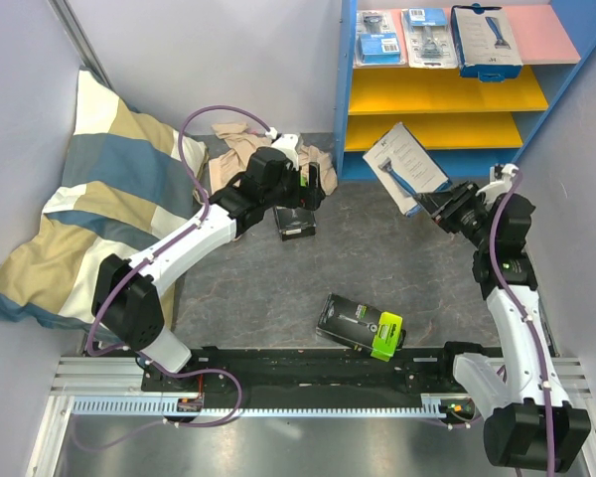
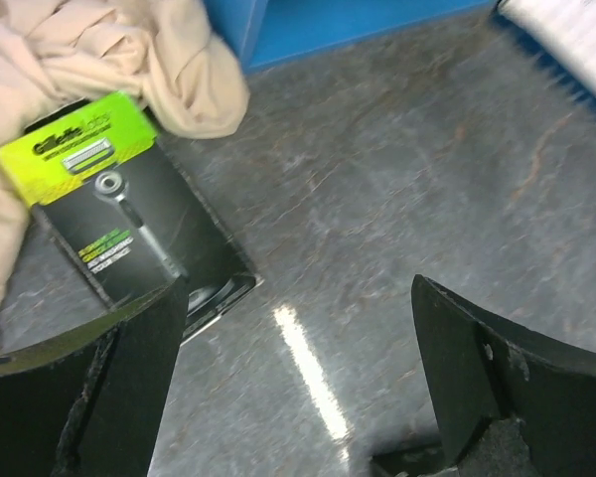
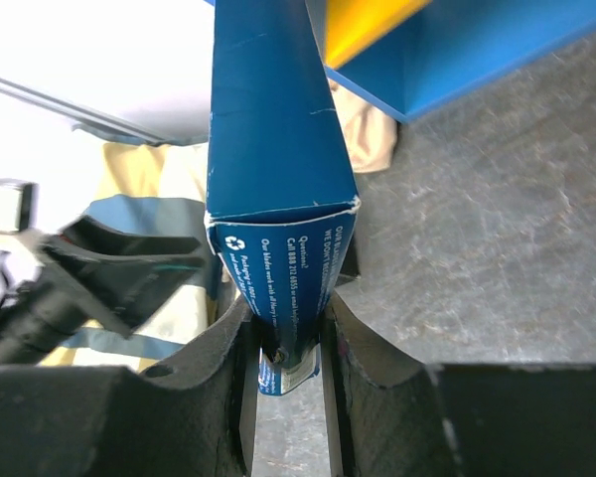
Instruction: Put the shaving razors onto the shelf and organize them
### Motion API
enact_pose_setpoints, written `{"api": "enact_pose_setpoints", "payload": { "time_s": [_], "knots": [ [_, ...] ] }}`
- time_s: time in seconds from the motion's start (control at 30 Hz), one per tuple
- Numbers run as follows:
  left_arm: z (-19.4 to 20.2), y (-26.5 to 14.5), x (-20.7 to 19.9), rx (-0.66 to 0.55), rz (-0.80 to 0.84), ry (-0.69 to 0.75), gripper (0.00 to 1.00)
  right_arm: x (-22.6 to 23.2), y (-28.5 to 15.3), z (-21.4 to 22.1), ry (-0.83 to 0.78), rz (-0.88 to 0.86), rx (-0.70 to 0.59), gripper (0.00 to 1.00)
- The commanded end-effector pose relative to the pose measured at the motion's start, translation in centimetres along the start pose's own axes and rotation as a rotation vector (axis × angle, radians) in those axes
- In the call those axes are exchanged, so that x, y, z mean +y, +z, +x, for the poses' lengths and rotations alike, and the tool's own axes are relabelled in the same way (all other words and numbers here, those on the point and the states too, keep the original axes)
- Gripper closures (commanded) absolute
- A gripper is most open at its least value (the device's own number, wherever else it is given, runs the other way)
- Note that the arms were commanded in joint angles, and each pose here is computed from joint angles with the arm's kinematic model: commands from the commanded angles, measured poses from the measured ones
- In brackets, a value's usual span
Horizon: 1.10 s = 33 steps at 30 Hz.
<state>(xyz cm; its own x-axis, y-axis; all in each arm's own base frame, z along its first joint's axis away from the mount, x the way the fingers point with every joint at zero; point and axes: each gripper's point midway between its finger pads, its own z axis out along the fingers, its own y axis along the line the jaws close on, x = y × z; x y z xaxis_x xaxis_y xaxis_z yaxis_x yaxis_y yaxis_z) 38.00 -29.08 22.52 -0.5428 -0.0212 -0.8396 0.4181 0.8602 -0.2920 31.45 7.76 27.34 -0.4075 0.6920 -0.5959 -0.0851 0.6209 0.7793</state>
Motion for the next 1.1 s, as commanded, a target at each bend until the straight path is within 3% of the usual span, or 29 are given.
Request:
{"api": "enact_pose_setpoints", "payload": {
  "time_s": [0.0,0.33,0.73,1.07],
  "knots": [
    [-0.9,-0.4,1.1,-0.001,-0.055,0.096,0.0,4.8,-0.9,-3.2,-0.077,-0.127,-0.053,0.79],
    [0.5,0.5,2.1,0.051,-0.084,0.101,0.0,10.2,-2.7,-5.6,-0.128,-0.261,-0.06,0.79],
    [1.5,1.3,2.5,0.08,-0.089,0.085,0.0,17.9,-4.1,-12.1,-0.136,-0.395,-0.157,0.78],
    [1.9,1.6,2.0,0.092,-0.06,0.061,0.0,18.6,-2.8,-19.0,-0.094,-0.366,-0.253,0.79]
  ]
}}
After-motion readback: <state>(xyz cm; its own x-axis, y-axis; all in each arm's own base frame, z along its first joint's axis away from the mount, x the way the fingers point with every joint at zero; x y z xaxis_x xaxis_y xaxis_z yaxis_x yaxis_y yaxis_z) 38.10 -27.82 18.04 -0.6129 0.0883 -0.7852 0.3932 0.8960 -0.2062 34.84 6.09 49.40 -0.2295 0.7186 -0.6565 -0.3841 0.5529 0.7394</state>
